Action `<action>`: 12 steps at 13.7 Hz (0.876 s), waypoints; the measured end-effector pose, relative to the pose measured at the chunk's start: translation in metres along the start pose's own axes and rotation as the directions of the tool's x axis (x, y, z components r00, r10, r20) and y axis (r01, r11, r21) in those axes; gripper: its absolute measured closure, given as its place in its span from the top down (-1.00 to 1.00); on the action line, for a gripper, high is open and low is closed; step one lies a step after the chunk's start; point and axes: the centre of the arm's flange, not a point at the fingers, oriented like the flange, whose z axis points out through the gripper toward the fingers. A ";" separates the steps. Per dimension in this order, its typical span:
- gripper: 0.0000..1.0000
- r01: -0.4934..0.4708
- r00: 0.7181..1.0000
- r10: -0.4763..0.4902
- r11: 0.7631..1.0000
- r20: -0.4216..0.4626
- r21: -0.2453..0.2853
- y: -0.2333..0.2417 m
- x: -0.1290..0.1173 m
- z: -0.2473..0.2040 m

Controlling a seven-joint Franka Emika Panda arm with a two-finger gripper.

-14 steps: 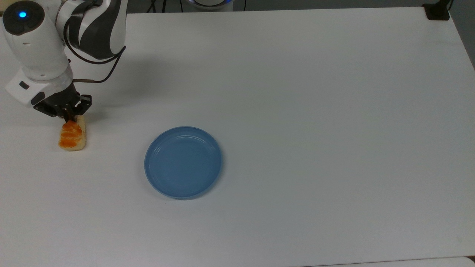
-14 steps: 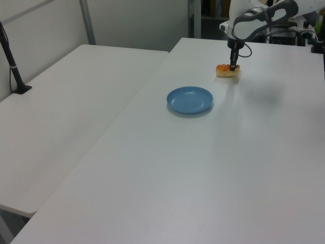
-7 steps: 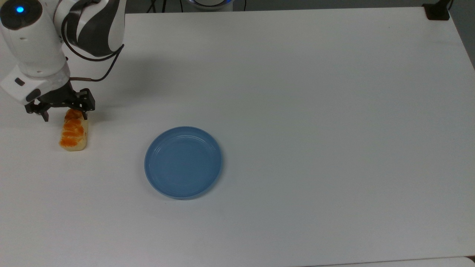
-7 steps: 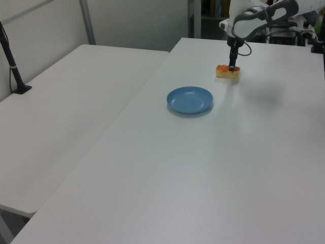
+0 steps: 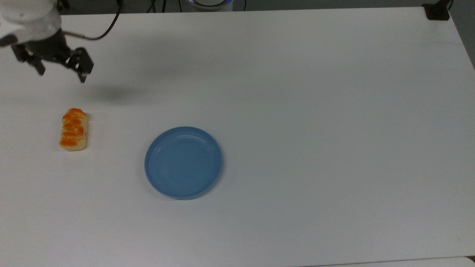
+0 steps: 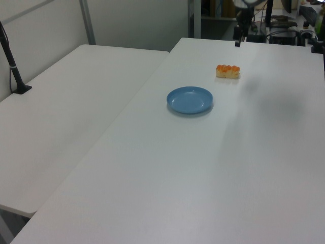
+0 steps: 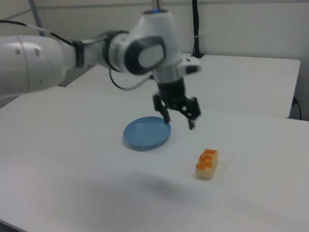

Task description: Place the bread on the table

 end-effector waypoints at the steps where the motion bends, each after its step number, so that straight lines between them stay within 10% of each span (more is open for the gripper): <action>1: 1.00 -0.040 0.999 0.040 0.999 0.003 0.033 -0.024 -0.009 -0.033; 6: 1.00 -0.160 0.986 0.163 0.983 -0.032 0.091 -0.096 -0.039 -0.126; 12: 1.00 0.040 0.999 -0.038 0.994 -0.022 0.101 -0.205 -0.065 -0.143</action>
